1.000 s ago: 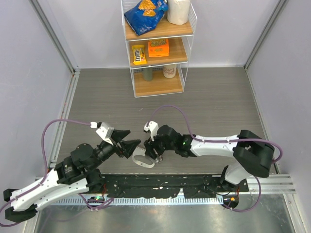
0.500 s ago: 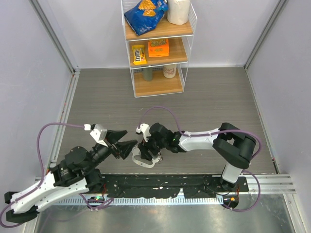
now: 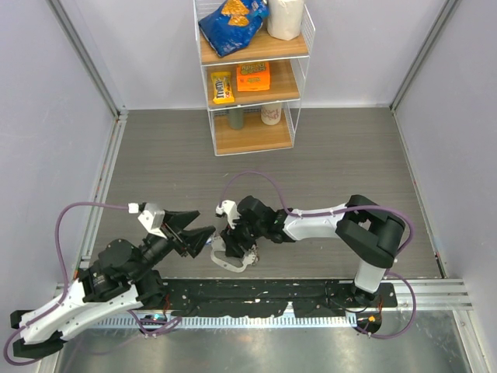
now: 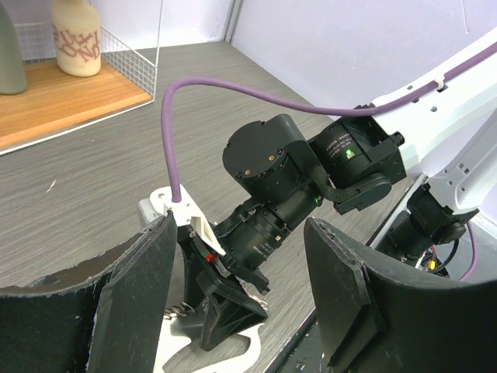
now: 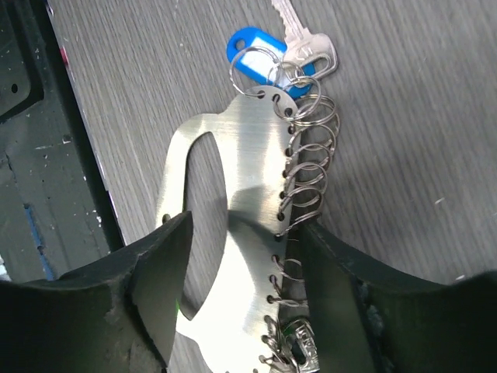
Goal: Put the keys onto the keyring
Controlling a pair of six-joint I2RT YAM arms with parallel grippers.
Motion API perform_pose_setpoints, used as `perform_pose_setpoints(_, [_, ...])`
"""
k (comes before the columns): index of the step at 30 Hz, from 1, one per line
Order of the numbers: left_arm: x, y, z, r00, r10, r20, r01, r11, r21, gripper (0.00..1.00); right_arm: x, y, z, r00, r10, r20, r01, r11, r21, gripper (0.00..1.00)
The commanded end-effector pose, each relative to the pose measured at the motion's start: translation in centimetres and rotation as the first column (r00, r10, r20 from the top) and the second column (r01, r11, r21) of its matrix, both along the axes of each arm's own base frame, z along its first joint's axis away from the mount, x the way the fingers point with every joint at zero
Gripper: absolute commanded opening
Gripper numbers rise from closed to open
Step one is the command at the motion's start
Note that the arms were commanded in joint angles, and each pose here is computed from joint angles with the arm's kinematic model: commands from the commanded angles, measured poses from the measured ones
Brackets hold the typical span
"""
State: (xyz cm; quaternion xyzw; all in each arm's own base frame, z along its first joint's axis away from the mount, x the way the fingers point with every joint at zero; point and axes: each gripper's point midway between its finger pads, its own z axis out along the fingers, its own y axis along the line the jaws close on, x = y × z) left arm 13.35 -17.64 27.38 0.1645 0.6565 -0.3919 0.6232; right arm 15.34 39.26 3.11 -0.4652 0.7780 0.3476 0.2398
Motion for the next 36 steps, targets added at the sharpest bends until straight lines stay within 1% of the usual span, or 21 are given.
perform_pose_setpoints(1, [0.1,0.3,0.2,1.0,0.013,0.002,-0.013,1.0,-0.021,0.72,-1.0,-0.6,-0.6,0.998,0.036,-0.046,-0.038,0.998,-0.041,0.58])
perform_pose_setpoints(2, [0.1,0.3,0.3,1.0,0.013,0.003,-0.012,1.0,-0.026,0.72,-1.1,-0.7,-0.7,0.998,0.034,-0.048,-0.036,0.998,-0.048,0.52])
perform_pose_setpoints(4, [0.1,0.3,0.1,1.0,0.013,0.001,-0.012,1.0,-0.024,0.72,-1.2,-0.8,-0.7,0.998,0.03,-0.054,-0.033,0.998,-0.05,0.45])
perform_pose_setpoints(7, [0.1,0.3,0.2,1.0,0.014,0.002,-0.014,1.0,-0.028,0.72,-1.2,-0.8,-0.4,0.998,0.026,-0.056,-0.029,0.999,-0.041,0.38])
perform_pose_setpoints(9, [0.1,0.4,0.2,1.0,0.015,0.002,-0.015,0.999,-0.029,0.72,-1.2,-0.6,0.1,0.998,0.022,-0.06,-0.024,0.999,-0.031,0.31])
perform_pose_setpoints(10, [0.1,0.4,0.2,1.0,0.015,0.003,-0.015,0.999,-0.03,0.72,-1.2,-0.5,0.2,0.998,0.019,-0.062,-0.021,0.999,-0.028,0.25])
perform_pose_setpoints(14, [0.0,0.4,0.2,1.0,0.014,0.003,-0.014,0.999,-0.033,0.72,-1.3,0.1,2.0,0.998,0.019,-0.066,-0.017,1.0,0.023,0.12])
perform_pose_setpoints(15, [0.1,0.4,0.2,1.0,0.015,0.0,-0.015,0.999,-0.031,0.72,-1.3,0.3,2.4,0.998,0.022,-0.064,-0.02,0.999,0.039,0.06])
perform_pose_setpoints(21, [0.0,0.7,0.5,1.0,0.021,0.001,-0.021,0.999,-0.038,0.72,-1.4,0.7,6.4,0.999,0.007,-0.046,-0.001,0.99,0.141,0.05])
perform_pose_setpoints(23, [-0.1,1.0,0.9,1.0,0.024,0.007,-0.024,0.998,-0.052,0.72,-1.3,0.6,8.5,1.0,-0.007,-0.021,0.011,0.981,0.195,0.05])
perform_pose_setpoints(26, [-0.3,1.4,1.6,1.0,0.021,0.016,-0.02,0.997,-0.07,0.72,-0.9,0.4,10.4,0.999,-0.046,0.009,0.042,0.969,0.245,0.05])
perform_pose_setpoints(29, [-0.6,1.6,2.1,1.0,0.011,0.024,-0.009,0.997,-0.081,0.72,-0.4,0.1,13.5,0.995,-0.09,0.048,0.07,0.944,0.322,0.06])
perform_pose_setpoints(32, [-1.0,1.8,2.8,0.999,-0.003,0.032,0.006,0.994,-0.105,0.72,0.2,-0.4,15.7,0.986,-0.15,0.075,0.112,0.921,0.374,0.05])
perform_pose_setpoints(36, [-1.3,1.9,3.2,0.999,-0.012,0.037,0.017,0.991,-0.135,0.72,0.9,-1.5,20.2,0.966,-0.235,0.11,0.157,0.867,0.473,0.05])
